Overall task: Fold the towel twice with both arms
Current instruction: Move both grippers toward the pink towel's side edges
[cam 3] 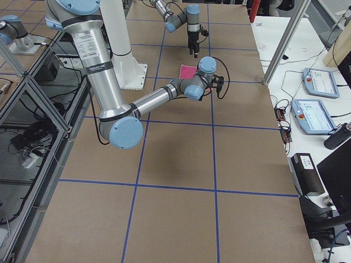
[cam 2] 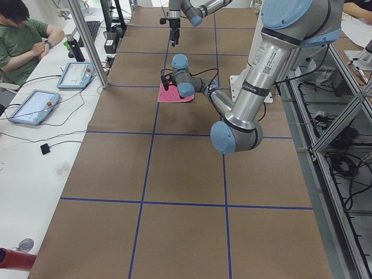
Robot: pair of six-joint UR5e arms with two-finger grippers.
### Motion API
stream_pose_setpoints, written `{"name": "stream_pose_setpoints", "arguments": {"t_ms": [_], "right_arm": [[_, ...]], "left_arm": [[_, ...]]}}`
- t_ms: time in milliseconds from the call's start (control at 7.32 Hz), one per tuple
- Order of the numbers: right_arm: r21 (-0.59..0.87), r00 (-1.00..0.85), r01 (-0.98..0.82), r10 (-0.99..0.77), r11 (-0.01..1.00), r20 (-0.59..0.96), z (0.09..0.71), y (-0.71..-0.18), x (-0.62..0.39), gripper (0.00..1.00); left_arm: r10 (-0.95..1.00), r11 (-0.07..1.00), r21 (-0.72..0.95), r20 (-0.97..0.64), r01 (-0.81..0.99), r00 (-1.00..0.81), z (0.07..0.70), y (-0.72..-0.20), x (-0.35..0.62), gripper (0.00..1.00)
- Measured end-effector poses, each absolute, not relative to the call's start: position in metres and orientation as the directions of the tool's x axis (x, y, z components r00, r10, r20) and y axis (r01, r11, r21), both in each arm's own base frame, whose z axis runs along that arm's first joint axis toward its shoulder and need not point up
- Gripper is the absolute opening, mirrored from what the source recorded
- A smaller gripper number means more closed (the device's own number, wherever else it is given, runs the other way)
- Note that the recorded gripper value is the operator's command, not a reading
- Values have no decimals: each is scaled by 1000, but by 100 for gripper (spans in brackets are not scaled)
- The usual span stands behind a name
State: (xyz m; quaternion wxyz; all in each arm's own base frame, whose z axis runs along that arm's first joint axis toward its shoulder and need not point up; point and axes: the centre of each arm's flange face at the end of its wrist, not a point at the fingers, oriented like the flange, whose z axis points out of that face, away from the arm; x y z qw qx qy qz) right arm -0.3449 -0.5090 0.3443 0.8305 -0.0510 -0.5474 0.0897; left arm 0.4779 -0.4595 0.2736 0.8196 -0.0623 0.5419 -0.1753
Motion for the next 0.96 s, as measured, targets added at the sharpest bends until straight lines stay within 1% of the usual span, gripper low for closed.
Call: {"name": "stream_pose_setpoints", "arguments": {"t_ms": [137, 273, 683, 957], "right_arm": [[-191, 383, -79, 206, 978, 900, 336, -496, -364, 99], [-195, 381, -60, 203, 979, 902, 330, -484, -377, 99], [-200, 388, -4, 186, 980, 903, 325, -455, -408, 99], [-202, 395, 30, 174, 979, 902, 325, -439, -426, 99]], "left_arm": [[-354, 932, -296, -865, 209, 355, 273, -452, 485, 98], [-351, 934, -297, -865, 197, 360, 274, -445, 491, 96], [-344, 938, -300, -859, 172, 380, 281, -427, 508, 85], [-351, 936, -314, -850, 158, 394, 286, -415, 520, 83]]}}
